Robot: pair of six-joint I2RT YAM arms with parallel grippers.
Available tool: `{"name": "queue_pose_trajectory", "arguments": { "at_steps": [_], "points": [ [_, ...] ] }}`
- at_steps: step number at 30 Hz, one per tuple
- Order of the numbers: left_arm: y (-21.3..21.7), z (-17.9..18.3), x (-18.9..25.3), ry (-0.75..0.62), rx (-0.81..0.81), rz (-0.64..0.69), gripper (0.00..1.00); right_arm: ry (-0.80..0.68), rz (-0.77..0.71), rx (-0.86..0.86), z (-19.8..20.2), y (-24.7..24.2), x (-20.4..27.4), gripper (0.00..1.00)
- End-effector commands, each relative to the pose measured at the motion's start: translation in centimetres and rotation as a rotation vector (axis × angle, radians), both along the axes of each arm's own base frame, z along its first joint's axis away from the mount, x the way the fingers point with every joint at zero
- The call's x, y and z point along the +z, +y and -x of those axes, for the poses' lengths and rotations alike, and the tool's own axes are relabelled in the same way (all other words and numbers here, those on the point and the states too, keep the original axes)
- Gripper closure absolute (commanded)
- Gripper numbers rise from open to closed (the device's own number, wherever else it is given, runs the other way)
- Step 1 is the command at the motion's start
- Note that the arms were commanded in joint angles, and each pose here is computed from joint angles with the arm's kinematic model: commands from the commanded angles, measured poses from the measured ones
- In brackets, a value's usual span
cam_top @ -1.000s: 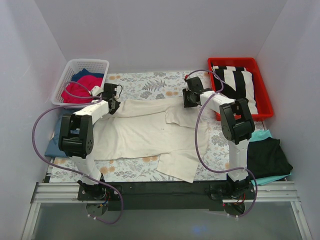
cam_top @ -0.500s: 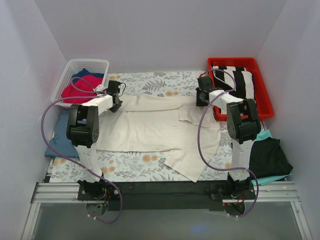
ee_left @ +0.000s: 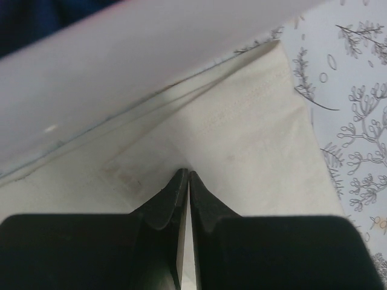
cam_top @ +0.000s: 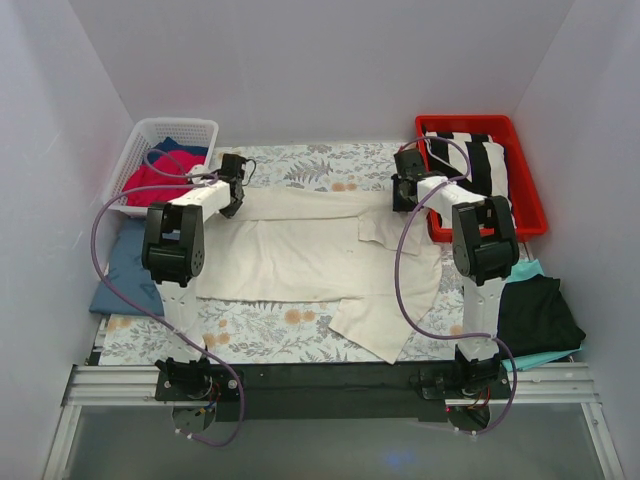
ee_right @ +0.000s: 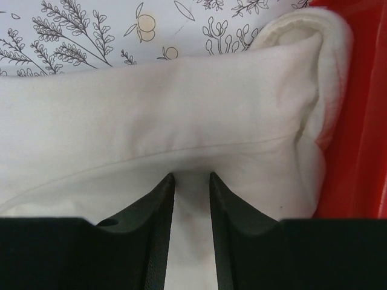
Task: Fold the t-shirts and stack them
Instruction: Fold the tshirt
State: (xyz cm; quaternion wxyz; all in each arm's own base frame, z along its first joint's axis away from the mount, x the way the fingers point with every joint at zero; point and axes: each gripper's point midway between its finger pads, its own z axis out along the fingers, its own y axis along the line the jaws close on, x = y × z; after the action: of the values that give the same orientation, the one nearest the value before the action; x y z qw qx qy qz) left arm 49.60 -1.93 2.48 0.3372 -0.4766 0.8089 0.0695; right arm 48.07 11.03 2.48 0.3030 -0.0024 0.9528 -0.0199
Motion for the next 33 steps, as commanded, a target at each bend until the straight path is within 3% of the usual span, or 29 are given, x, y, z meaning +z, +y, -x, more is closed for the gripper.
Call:
{"name": "queue_pose_trajectory", "arguments": {
  "at_steps": [1, 10, 15, 21, 33],
  "points": [
    [3.3, 6.0, -2.4, 0.158, 0.108, -0.071, 0.95, 0.11, 0.061, -0.012, 1.6, -1.4, -2.4, 0.64],
    [3.1, 4.9, 0.6, 0.085, 0.077, -0.06, 0.96, 0.125, 0.069, -0.048, 3.7, -2.2, -1.9, 0.65],
    [1.9, 1.7, 4.6, -0.026, -0.013, -0.031, 0.96, 0.058, 0.033, -0.026, 2.9, -1.5, 1.3, 0.65],
    [1.0, 0.7, 7.7, -0.108, -0.09, -0.012, 0.95, -0.027, -0.007, 0.059, 3.5, 1.7, 5.3, 0.63],
    [-0.4, 0.1, 4.5, -0.06, -0.178, 0.026, 0.94, 0.004, -0.08, 0.224, 5.7, 8.7, 4.4, 0.61]
  ]
}}
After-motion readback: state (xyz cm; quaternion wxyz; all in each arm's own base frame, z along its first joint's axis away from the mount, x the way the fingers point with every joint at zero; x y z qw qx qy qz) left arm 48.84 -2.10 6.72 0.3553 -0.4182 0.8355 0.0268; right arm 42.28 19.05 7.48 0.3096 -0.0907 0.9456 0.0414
